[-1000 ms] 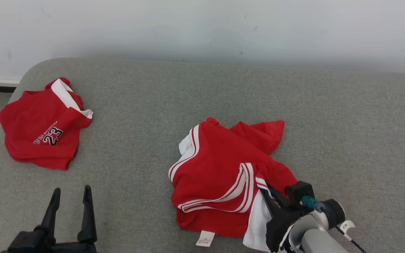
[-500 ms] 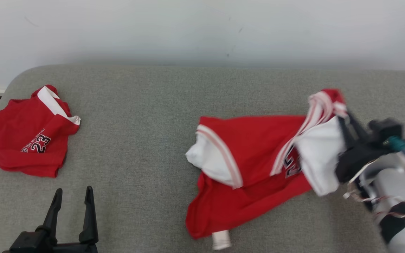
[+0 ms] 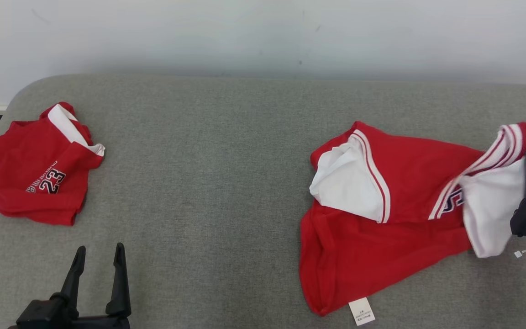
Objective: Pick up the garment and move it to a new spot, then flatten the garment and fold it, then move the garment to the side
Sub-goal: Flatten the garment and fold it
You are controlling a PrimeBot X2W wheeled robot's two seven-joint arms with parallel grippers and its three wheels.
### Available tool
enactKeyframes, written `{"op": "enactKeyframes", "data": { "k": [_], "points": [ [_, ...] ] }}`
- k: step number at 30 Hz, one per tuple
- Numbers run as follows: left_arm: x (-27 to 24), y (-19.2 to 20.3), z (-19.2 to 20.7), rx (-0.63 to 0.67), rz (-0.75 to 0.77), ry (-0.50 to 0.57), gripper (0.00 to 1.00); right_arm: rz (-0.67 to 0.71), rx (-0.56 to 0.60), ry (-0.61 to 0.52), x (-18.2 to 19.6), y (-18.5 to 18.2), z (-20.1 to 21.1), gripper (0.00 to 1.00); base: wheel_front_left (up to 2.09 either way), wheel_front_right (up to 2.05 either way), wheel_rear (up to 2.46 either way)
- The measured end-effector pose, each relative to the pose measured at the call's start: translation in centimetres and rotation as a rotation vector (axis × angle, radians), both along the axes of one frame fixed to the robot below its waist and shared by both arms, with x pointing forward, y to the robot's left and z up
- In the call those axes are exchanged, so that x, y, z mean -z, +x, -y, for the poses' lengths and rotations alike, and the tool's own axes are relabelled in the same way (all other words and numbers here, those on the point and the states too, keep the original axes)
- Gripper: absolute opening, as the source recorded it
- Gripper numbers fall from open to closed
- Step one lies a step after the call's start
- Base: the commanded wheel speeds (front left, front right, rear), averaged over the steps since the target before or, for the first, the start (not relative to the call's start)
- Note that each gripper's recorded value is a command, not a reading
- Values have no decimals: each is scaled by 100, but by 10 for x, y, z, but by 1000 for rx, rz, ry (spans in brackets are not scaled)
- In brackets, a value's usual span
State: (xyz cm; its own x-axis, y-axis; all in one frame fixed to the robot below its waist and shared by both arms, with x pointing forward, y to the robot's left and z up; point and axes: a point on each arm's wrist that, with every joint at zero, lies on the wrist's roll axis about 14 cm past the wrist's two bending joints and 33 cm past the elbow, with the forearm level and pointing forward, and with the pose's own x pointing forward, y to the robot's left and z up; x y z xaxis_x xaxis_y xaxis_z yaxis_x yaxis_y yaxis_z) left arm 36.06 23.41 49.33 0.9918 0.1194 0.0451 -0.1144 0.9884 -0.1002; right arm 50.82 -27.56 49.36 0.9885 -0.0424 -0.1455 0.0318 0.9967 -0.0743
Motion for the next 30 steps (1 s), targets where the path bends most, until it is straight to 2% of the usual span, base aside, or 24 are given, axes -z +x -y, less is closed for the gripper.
{"op": "enactKeyframes", "data": {
  "k": [5,11,18,30],
  "points": [
    [-3,3,5,16,10,6,100,76,-13,5,-20,-3,-6,100,0,0,0],
    [-9,8,14,46,30,15,100,245,-78,38,-58,-19,-36,100,0,0,0],
    [-17,12,21,71,51,29,100,316,-133,71,-60,-63,-67,100,0,0,0],
    [-18,9,21,73,53,42,100,320,-157,135,-45,-116,-97,100,0,0,0]
  ]
}}
